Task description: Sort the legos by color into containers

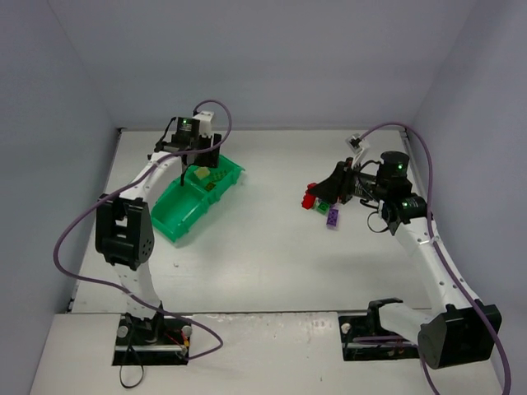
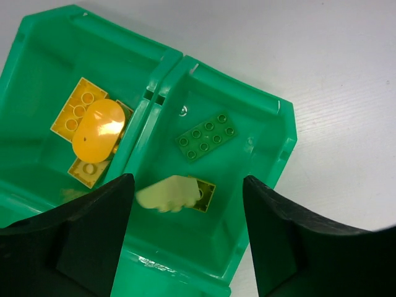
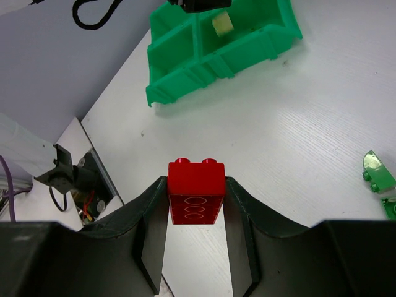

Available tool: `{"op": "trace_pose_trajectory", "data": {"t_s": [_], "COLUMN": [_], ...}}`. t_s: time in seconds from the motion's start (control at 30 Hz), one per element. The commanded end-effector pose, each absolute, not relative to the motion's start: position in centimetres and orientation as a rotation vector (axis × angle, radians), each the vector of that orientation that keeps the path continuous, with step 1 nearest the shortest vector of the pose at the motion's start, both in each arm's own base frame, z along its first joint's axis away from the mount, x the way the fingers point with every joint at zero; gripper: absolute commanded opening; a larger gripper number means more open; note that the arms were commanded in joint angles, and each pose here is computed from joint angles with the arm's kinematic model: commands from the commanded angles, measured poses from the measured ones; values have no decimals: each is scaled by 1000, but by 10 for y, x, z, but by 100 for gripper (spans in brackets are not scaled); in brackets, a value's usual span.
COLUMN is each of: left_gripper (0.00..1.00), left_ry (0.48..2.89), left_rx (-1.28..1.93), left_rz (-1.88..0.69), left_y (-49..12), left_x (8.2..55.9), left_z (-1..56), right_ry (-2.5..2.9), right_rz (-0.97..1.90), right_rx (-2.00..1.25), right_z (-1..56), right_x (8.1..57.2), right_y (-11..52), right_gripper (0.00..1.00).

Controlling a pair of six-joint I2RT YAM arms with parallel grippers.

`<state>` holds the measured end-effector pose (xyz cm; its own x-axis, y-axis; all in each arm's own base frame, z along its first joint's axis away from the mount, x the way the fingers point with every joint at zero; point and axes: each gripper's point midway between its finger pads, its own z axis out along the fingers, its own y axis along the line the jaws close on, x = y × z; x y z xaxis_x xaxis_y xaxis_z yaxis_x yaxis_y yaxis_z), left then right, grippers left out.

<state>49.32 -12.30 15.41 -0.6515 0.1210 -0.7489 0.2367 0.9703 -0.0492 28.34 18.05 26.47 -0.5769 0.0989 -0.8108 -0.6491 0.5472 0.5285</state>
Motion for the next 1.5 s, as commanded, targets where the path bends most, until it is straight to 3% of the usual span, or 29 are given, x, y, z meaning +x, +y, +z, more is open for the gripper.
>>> {"op": "trace_pose_trajectory", "data": {"t_s": [0.0, 0.37, 0.63, 0.97, 1.47], "left_gripper": [66, 69, 69, 70, 71], "left_ry": [2128, 2038, 1747, 1543, 1406], "left_rx": [240, 344, 738, 1128, 1201], "left_rz": [-162, -368, -1051, -1408, -1509], "left_y": [-120, -144, -232, -312, -357], "left_x": [513, 465, 347, 244, 230], "left_z": [208, 262, 320, 343, 366], "right_ry": [1827, 1811, 1780, 1683, 1602], "right_rz": [1064, 1067, 1147, 1248, 1344], "right_rx": [-483, -467, -477, -602, -739], "right_z": [295, 306, 319, 341, 357], "right_x": [291, 290, 284, 260, 228], "right_y": [178, 178, 186, 196, 224], "right_gripper": [0, 0, 0, 0, 0]}}
